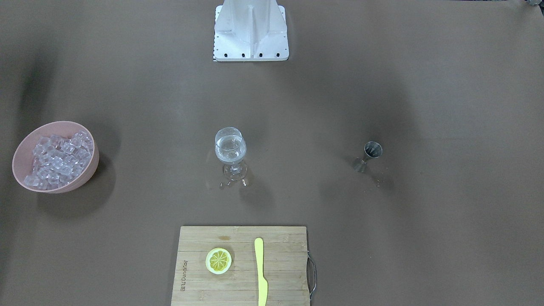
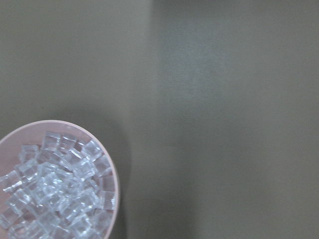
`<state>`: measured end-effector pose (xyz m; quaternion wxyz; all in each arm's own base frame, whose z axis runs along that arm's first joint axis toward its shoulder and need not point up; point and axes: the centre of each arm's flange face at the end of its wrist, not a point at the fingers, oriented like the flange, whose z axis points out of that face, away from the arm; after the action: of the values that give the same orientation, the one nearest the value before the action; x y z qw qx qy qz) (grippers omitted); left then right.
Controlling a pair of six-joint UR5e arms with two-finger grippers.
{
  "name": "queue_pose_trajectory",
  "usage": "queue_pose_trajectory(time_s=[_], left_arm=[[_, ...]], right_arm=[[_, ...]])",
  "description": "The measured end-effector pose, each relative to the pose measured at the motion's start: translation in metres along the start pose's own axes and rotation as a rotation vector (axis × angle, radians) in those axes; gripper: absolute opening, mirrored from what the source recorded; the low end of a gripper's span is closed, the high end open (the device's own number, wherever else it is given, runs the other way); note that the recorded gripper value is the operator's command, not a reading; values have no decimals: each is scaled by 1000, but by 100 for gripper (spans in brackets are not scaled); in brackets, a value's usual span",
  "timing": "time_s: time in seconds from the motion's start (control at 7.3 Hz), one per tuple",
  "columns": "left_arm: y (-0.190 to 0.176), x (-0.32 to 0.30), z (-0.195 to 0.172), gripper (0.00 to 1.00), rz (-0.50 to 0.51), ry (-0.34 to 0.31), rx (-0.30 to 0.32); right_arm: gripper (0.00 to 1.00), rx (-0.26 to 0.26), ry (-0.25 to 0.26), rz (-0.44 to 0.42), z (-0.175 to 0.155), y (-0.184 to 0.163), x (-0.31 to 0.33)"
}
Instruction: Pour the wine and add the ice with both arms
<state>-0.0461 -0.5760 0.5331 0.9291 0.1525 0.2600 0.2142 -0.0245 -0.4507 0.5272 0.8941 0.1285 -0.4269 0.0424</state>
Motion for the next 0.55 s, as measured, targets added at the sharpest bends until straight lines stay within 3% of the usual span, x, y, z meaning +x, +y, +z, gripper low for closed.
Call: queue_pose_trajectory(time_s=[0.27, 0.55], left_arm=[[26, -21, 20, 99, -92, 205, 26], [37, -27, 25, 99, -125, 266, 41]], right_arm=[[100, 0, 18, 41, 19, 4, -56], [100, 25, 81, 39, 62, 2, -112]])
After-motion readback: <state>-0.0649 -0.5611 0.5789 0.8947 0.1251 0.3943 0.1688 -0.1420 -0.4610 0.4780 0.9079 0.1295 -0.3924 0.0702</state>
